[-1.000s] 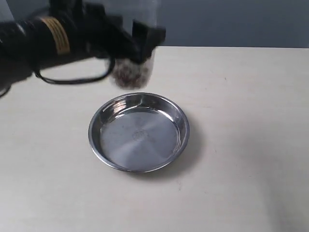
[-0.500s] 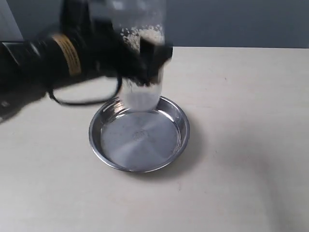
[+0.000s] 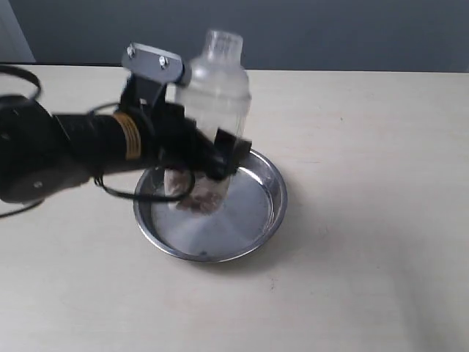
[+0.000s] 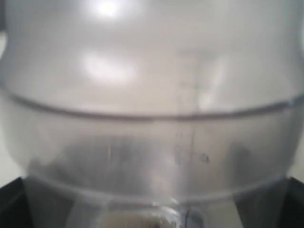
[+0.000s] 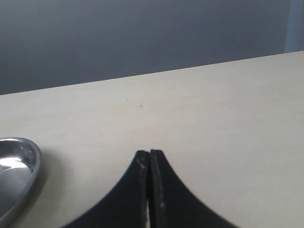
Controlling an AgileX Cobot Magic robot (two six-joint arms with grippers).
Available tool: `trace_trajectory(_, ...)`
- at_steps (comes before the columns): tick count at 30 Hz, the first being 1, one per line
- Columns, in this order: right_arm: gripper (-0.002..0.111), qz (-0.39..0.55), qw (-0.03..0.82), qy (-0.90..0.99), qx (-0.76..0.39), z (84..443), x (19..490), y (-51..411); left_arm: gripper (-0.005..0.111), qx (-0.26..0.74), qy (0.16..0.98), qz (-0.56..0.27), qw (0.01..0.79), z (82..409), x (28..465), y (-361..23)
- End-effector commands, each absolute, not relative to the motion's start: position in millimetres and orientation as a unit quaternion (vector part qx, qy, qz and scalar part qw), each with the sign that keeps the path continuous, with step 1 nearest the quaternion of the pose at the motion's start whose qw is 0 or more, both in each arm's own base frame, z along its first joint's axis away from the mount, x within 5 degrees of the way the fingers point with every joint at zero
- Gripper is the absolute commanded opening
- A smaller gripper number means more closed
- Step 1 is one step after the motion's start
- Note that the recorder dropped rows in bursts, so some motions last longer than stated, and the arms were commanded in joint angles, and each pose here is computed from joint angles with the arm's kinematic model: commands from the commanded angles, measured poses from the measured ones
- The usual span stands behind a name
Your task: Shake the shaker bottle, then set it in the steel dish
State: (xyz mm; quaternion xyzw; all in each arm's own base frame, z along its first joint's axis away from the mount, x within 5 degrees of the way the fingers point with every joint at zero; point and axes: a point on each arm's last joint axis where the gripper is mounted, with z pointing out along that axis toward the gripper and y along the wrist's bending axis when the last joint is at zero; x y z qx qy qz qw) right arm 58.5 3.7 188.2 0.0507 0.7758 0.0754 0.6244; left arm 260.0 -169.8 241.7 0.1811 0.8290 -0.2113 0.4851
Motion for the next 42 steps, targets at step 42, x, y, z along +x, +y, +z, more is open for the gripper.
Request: trace_trajectory(42,-0.001,0.074,0.629,0.773,0.048,189,59,4,0.000,0.179,0.796,-0.227,0.532,266,249,-168)
